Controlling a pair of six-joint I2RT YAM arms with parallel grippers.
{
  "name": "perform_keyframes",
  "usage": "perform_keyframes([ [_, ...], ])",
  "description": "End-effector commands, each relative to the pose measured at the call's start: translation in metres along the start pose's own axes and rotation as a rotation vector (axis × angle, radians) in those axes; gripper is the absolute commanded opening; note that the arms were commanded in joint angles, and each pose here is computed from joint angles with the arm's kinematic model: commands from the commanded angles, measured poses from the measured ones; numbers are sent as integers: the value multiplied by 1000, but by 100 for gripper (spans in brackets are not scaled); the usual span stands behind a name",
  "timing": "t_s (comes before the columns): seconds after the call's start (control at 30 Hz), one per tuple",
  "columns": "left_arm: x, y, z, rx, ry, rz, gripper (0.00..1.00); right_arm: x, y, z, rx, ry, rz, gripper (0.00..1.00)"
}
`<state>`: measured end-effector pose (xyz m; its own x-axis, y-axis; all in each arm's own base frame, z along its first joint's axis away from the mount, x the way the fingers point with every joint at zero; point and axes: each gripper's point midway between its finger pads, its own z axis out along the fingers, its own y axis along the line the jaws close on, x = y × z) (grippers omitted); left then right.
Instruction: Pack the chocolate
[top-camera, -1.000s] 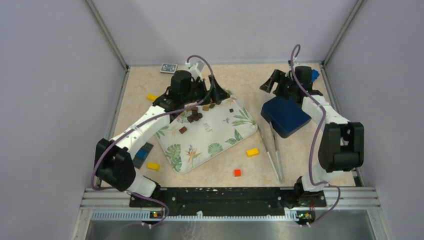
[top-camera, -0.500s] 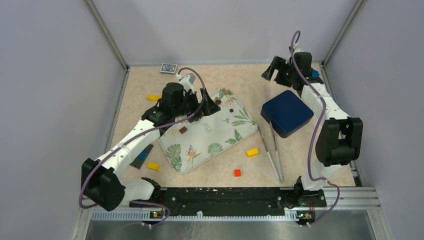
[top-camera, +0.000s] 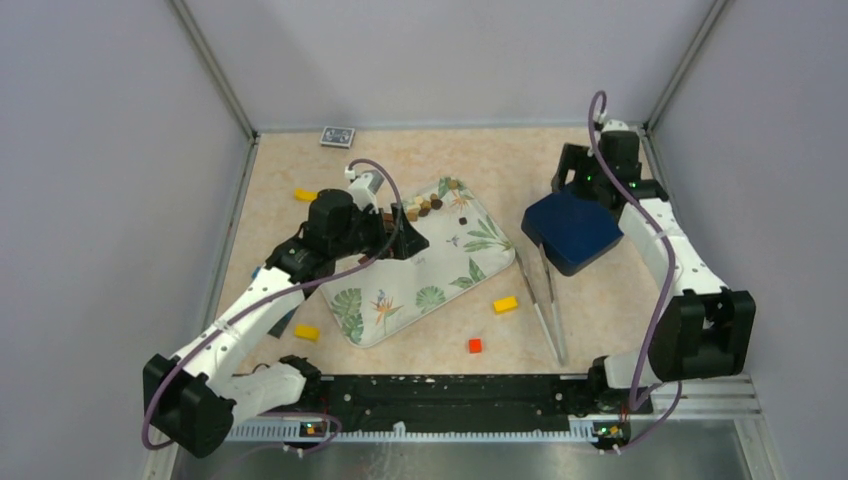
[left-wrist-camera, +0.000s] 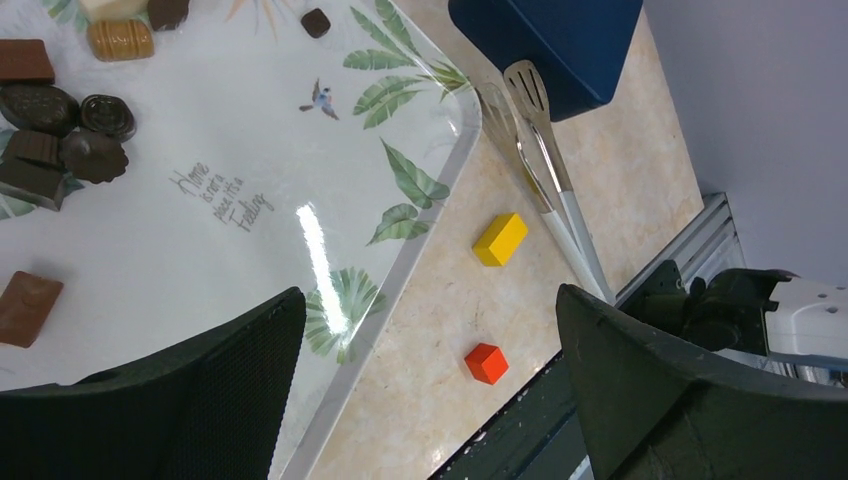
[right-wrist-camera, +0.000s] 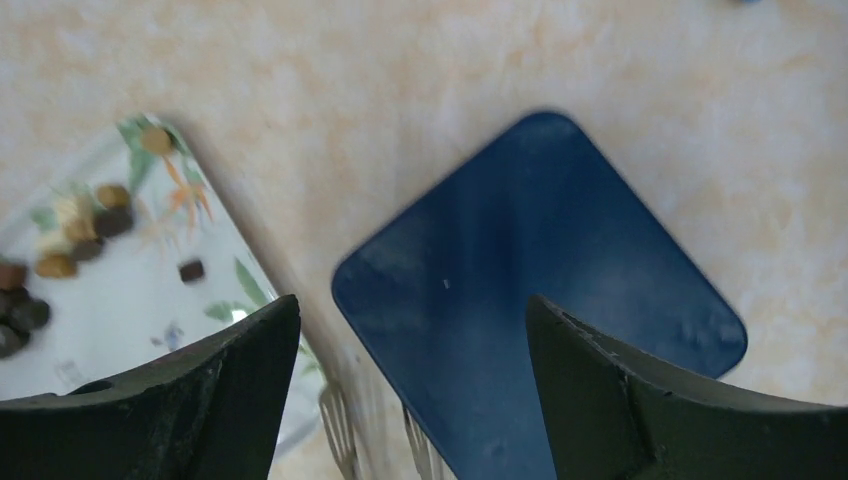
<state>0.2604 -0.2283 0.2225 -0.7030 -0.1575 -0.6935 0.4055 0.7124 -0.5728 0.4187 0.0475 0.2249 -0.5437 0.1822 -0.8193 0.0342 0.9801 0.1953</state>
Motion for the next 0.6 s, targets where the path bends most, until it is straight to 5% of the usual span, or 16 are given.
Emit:
perform_keyframes([
  [0.0, 11, -4, -3, 45, 43, 53, 99, 56, -17, -15, 43, 122, -38, 79],
  [0.13, 29, -2, 1, 70, 97, 16, 99, 68, -29, -23, 86, 144, -65, 60],
  [0.27, 39, -1, -2, 78, 118, 2, 99, 62, -47, -28, 183, 147, -107, 22],
  [0.4, 44, 3, -4, 58, 122, 2, 99, 63, -52, -26, 203, 182, -122, 12],
  [0.57, 47, 4, -2, 62, 139, 1, 99, 91, -55, -16, 197, 251, -111, 11],
])
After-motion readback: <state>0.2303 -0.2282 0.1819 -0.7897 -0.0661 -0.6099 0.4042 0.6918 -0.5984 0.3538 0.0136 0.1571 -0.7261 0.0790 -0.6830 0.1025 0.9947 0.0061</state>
